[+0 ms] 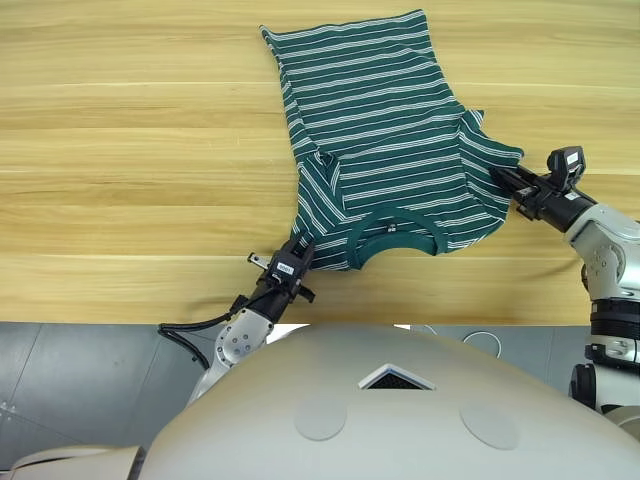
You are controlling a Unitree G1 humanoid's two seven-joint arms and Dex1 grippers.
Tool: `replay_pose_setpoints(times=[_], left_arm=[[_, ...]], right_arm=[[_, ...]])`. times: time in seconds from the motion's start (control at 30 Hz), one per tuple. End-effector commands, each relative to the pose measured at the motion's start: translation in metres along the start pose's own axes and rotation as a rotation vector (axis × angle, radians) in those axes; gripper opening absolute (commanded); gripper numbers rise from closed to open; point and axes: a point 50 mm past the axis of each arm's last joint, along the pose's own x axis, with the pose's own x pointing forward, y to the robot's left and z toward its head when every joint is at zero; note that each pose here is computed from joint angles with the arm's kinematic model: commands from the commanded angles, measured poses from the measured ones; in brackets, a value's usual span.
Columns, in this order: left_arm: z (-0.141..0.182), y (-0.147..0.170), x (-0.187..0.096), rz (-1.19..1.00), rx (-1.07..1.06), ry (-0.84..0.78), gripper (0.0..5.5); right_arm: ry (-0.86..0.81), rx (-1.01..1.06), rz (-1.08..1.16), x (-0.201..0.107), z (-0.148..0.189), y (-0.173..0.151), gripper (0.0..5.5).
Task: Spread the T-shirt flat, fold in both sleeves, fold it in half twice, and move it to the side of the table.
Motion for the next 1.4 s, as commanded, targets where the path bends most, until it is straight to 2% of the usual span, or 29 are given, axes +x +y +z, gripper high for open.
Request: replay_pose_setpoints(times=[0.03, 0.07, 0.23, 0.4, 0.57, 0.77, 0.8, 1.0, 1.13, 1.2, 1.3, 1.4], left_arm=[[-0.006, 0.002, -0.004, 0.007, 0.008, 0.043, 1.00], [-0.006, 0.002, -0.005, 0.008, 0.008, 0.044, 1.00], [-0.007, 0.003, -0.005, 0.007, 0.010, 0.047, 1.00], [-0.007, 0.002, -0.007, 0.003, 0.014, 0.050, 1.00], [-0.006, 0.002, -0.008, -0.006, 0.021, 0.053, 1.00], [-0.006, 0.001, -0.008, -0.013, 0.025, 0.058, 1.00], [-0.006, 0.001, -0.009, -0.013, 0.026, 0.059, 1.00], [-0.011, 0.005, -0.013, -0.028, 0.056, 0.091, 1.00], [-0.029, 0.015, -0.027, -0.049, 0.159, 0.202, 1.00], [-0.037, 0.027, -0.035, -0.036, 0.214, 0.262, 1.00], [-0.038, 0.039, -0.042, -0.025, 0.254, 0.284, 1.00], [-0.024, 0.036, -0.041, -0.052, 0.257, 0.231, 1.00]], right_arm=[[-0.011, 0.012, -0.033, 0.002, -0.001, -0.001, 0.17], [-0.016, 0.005, -0.036, 0.002, 0.000, -0.001, 0.03], [-0.047, -0.156, -0.019, 0.003, 0.007, 0.008, 0.03], [-0.079, -0.499, 0.044, 0.001, 0.013, 0.035, 0.03], [-0.031, -1.013, 0.105, -0.003, 0.001, 0.068, 0.03], [0.046, -1.295, 0.105, -0.003, -0.012, 0.068, 0.03], [0.049, -1.307, 0.102, -0.003, -0.012, 0.067, 0.03], [0.009, -1.221, 0.140, -0.007, -0.006, 0.077, 1.19], [-0.076, -0.952, 0.288, -0.021, 0.008, 0.097, 1.84], [-0.157, -0.813, 0.416, -0.036, 0.026, 0.109, 2.26], [-0.218, -0.780, 0.456, -0.050, 0.049, 0.095, 2.69], [-0.171, -0.819, 0.413, -0.055, 0.053, 0.065, 2.69]])
